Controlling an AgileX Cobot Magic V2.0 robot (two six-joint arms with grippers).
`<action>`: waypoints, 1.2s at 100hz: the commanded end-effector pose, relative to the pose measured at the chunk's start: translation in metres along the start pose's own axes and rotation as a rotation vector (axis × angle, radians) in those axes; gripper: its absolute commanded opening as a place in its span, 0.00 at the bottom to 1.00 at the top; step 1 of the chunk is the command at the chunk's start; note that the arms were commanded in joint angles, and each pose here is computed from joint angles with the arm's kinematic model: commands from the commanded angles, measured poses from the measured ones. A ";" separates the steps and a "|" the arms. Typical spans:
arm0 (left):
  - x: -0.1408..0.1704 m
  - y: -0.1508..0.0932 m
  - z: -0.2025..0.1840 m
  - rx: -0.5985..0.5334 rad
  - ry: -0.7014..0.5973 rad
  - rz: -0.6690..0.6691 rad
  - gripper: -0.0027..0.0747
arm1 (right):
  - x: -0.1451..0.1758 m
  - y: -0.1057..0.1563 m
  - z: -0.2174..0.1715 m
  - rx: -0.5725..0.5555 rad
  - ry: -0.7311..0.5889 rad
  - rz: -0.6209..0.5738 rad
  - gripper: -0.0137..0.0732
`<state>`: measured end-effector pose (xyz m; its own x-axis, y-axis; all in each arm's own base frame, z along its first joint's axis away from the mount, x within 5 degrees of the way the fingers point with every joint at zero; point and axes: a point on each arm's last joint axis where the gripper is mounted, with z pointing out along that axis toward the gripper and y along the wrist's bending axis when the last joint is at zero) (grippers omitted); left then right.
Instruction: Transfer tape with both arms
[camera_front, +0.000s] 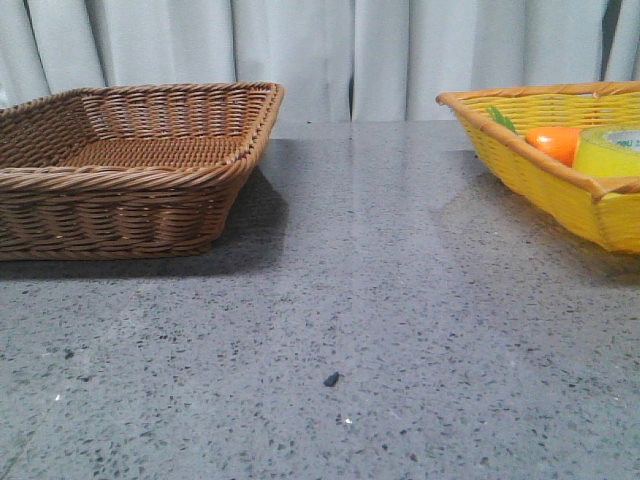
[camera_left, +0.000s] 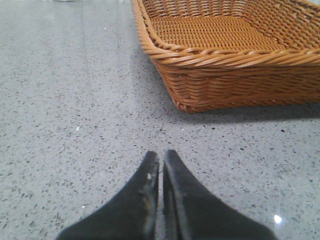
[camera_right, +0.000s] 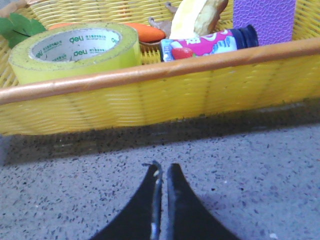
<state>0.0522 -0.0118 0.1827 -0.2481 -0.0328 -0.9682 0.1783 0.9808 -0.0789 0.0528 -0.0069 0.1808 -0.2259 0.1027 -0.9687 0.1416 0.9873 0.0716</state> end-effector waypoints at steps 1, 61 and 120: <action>-0.002 0.000 -0.001 -0.002 -0.068 -0.016 0.01 | 0.004 -0.001 0.001 0.008 -0.017 -0.012 0.07; -0.011 0.000 -0.002 0.000 -0.161 -0.030 0.01 | 0.004 -0.001 0.001 0.010 -0.017 -0.017 0.07; -0.031 0.001 -0.008 -0.006 -0.395 -0.036 0.01 | -0.009 0.000 0.000 -0.005 -0.166 -0.018 0.07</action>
<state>0.0552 -0.0100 0.2060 0.0028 -0.0934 -0.9956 0.1731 0.9806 -0.0915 0.0541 -0.0070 0.1873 -0.1562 0.0903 -0.9836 0.1353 0.9884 0.0692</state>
